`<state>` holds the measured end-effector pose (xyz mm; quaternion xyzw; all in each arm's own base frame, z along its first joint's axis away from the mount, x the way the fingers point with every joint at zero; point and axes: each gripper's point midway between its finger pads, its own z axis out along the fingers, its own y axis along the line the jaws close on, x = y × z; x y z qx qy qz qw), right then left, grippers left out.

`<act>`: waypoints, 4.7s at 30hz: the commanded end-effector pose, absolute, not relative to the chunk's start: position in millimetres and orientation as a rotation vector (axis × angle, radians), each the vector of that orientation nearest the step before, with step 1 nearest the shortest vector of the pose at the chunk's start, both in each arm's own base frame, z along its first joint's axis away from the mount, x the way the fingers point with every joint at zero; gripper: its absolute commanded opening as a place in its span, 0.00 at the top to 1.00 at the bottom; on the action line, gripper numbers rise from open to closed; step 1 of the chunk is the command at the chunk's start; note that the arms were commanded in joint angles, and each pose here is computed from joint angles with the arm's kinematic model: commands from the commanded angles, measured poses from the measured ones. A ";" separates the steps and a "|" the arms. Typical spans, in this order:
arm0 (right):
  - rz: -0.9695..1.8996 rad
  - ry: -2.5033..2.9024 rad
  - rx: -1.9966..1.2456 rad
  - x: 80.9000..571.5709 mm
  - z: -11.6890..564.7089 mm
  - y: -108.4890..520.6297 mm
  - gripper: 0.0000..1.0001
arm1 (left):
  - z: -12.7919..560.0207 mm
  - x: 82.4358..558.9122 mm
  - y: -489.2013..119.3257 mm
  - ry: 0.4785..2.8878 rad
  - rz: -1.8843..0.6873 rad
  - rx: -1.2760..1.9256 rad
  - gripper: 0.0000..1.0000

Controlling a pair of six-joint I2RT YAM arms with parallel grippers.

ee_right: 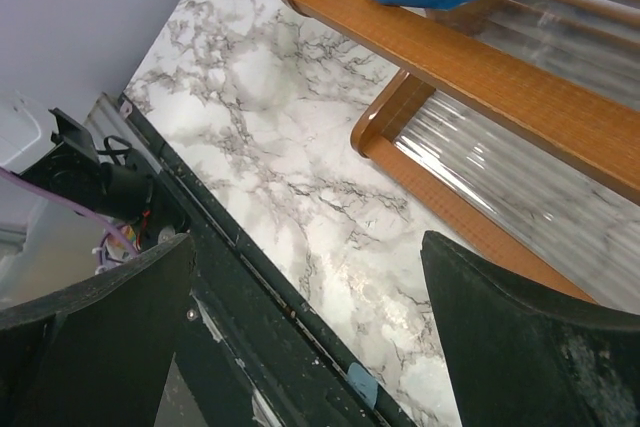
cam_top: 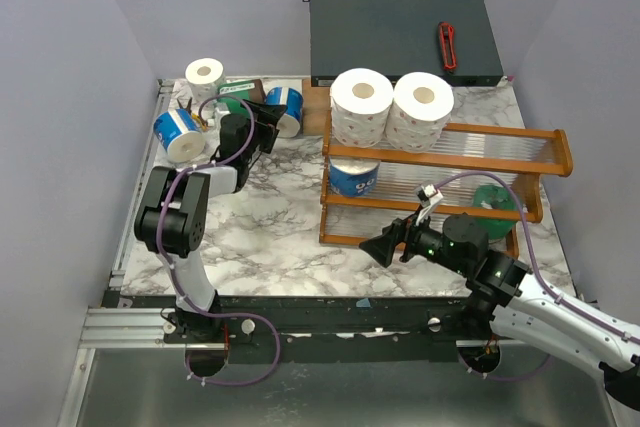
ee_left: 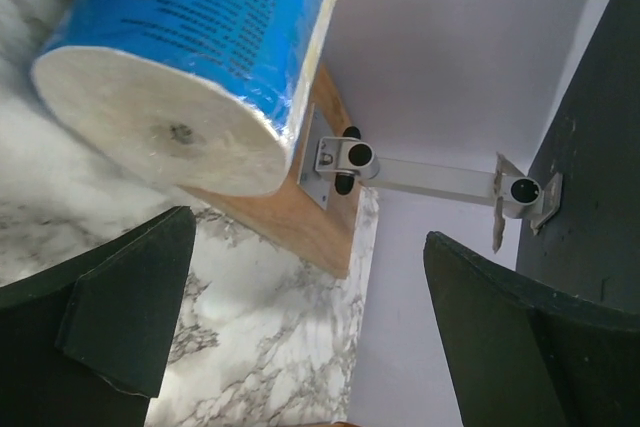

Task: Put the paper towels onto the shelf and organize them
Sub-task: Pick up the paper towel from the center of the board, then place the paper towel on the shelf.

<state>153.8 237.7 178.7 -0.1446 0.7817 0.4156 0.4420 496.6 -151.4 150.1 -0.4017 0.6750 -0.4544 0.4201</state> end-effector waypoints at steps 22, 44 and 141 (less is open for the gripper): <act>0.967 2.005 -0.257 159.4 160.5 225.4 0.03 | 137.8 530.6 -151.5 1.567 -1.051 -1.146 0.01; 0.947 2.016 -0.255 160.8 155.5 223.8 0.03 | 121.1 549.4 -158.2 1.583 -0.952 -1.157 0.02; 1.150 1.979 -0.420 139.4 215.0 254.6 0.03 | 269.5 195.4 -136.8 1.701 -1.101 -0.204 0.90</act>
